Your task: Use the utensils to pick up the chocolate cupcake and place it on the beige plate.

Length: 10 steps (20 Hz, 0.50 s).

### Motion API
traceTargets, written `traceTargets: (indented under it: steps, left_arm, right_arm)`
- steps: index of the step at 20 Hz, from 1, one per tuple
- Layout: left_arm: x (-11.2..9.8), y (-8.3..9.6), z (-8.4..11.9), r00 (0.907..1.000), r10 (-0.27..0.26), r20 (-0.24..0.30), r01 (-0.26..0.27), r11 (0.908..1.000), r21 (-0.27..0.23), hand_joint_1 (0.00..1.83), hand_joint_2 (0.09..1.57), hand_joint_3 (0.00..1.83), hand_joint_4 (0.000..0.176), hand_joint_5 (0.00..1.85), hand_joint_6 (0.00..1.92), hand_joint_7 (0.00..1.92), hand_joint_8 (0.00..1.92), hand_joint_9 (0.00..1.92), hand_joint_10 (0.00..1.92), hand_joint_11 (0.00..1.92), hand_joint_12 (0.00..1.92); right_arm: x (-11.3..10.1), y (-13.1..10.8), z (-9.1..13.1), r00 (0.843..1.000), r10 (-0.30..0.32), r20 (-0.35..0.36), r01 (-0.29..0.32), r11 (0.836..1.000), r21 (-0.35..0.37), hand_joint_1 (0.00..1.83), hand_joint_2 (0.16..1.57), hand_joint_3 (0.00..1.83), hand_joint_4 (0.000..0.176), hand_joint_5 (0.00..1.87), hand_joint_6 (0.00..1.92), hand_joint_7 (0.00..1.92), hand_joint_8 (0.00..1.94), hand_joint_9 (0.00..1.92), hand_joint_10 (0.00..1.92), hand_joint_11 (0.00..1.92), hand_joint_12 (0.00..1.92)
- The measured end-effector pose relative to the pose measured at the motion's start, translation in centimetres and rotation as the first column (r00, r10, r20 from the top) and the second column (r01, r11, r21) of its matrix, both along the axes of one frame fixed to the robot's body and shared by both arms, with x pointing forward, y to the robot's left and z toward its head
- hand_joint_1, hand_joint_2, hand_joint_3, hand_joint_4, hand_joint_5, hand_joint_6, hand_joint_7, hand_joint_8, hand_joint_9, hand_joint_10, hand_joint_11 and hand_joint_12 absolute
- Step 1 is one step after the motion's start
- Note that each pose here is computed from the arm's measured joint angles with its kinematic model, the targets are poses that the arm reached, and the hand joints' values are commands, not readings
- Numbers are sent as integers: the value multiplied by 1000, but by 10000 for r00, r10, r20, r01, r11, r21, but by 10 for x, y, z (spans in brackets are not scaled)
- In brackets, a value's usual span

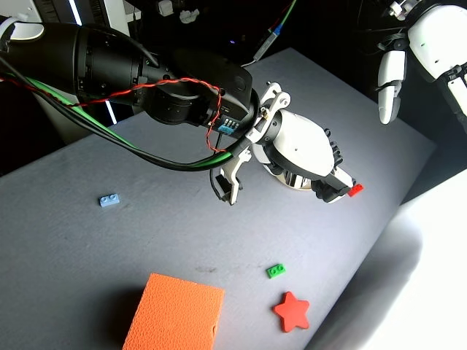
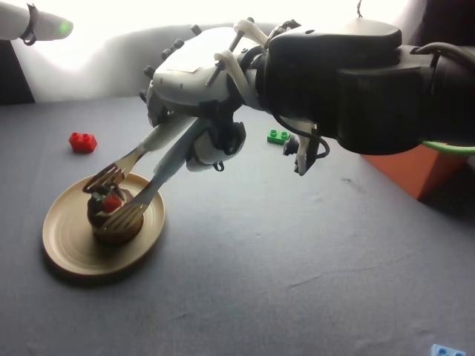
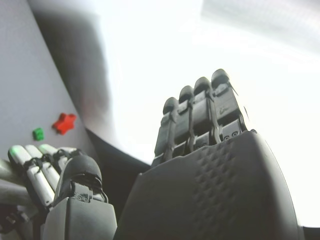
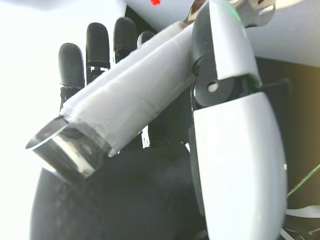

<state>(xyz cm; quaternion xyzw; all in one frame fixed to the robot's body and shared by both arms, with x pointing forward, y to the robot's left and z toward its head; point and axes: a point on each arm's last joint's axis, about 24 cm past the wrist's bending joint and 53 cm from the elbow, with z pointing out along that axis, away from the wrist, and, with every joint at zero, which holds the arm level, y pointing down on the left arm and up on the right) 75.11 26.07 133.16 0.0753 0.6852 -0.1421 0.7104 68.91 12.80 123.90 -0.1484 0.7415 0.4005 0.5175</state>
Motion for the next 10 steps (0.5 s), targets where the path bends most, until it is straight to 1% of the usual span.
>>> traceTargets:
  steps: [1, 2, 3, 4, 7, 10]
  left_arm:
    - [0, 0, 0, 10000, 4, 0, -4, 10000, 0, 0, 1134, 0, 0, 93, 10, 66, 10, 45, 10, 18, 8]
    - [0, 0, 0, 10000, 4, 2, -4, 10000, 3, 0, 1134, 0, 0, 86, 6, 56, 4, 34, 5, 0, 1]
    - [0, 0, 0, 10000, 12, 2, -12, 10000, 3, 0, 1134, 0, 0, 86, 6, 56, 4, 34, 5, 0, 1]
    - [0, 1, 0, 10000, 15, 0, -15, 10000, -1, 0, 1136, 0, 0, 90, 6, 58, 5, 35, 5, 0, 0]
    - [0, 1, 0, 10000, 12, 1, -12, 10000, 3, 0, 1137, 1, 0, 94, 6, 70, 8, 41, 6, 0, 0]
    - [0, 1, 0, 10000, 23, 3, -23, 10000, 6, 0, 1138, 1, 0, 53, 0, 30, 0, 12, 0, 0, 0]
  right_arm:
    - [-1, 1, -1, 10000, 37, -4, -37, 10000, -1, 1075, 1124, 0, 0, 651, 470, 843, 9, 580, 580, 220, 1305]
    - [-1, 1, -1, 10000, 36, -10, -36, 10000, 3, 1079, 1114, 0, 0, 719, 205, 832, 1, 589, 515, 211, 1302]
    - [-1, 0, -1, 10000, 30, -4, -30, 10000, -2, 1079, 1114, 0, 0, 719, 205, 832, 1, 589, 515, 211, 1302]
    - [-1, 0, 0, 10000, 30, 3, -30, 10000, -6, 1084, 1105, 0, 0, 735, 145, 833, 1, 606, 501, 224, 1287]
    - [0, -1, 1, 10000, -1, 12, 1, 10000, 9, 1071, 1108, 0, 0, 764, 94, 827, 5, 614, 499, 235, 1293]
    - [4, -6, 10, 9998, -92, 183, 91, 9999, 55, 1071, 1116, 2, 0, 769, 55, 805, 0, 615, 445, 236, 1282]
